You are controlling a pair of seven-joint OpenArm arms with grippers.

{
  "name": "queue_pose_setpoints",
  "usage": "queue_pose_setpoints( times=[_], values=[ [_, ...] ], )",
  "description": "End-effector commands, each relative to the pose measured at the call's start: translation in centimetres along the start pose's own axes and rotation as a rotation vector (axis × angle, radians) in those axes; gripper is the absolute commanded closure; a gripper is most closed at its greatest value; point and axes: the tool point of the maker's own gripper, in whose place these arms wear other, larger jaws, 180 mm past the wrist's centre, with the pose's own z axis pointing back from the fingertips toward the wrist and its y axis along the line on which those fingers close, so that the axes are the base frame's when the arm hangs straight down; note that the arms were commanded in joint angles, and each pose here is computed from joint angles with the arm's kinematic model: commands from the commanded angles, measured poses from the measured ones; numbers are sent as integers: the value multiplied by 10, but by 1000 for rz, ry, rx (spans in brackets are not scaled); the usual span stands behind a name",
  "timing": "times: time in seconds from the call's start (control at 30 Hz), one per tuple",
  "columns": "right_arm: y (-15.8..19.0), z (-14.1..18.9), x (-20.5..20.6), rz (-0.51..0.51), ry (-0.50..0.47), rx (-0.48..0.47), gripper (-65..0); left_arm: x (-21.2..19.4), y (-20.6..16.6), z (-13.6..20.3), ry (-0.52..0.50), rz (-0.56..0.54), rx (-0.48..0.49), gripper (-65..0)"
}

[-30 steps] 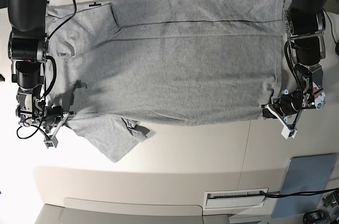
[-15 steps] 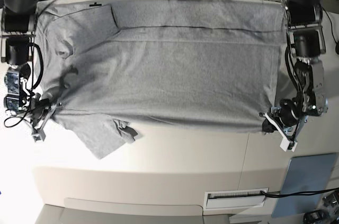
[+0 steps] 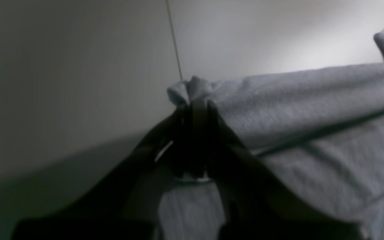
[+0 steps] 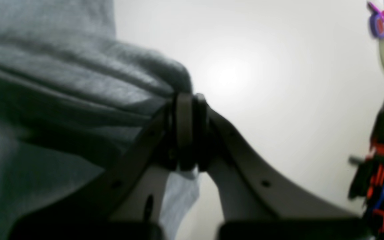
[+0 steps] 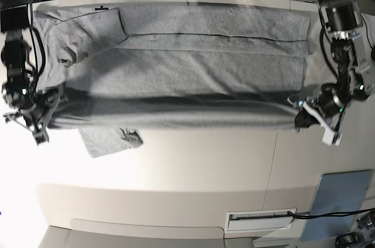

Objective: Fold the T-shirt properly
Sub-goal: 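Grasp the hem corners and fold the hem up toward the collar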

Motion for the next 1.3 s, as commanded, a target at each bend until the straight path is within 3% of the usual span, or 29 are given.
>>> queue_pose_setpoints(
  times=[0.0, 0.27, 0.53, 0.8, 1.0, 1.27],
  values=[
    [-23, 11, 6, -4, -30, -63, 0, 17, 2, 10, -52, -19, -3, 0],
    [-19, 44, -47, -27, 21, -101, 0, -40, -8, 28, 38, -10, -23, 0],
    [-9, 71, -77, -3, 61, -127, 0, -70, -9, 40, 103, -34, -28, 0],
    [-3, 77, -100, 3, 109, -179, 0, -79, 1, 49, 136, -54, -8, 0],
    [14, 74, -105, -45, 102, -153, 0, -79, 1, 49, 137, -54, -8, 0],
    [12, 75, -109, -37, 123, -165, 0, -76, 1, 57, 169, -65, -23, 0]
  ],
)
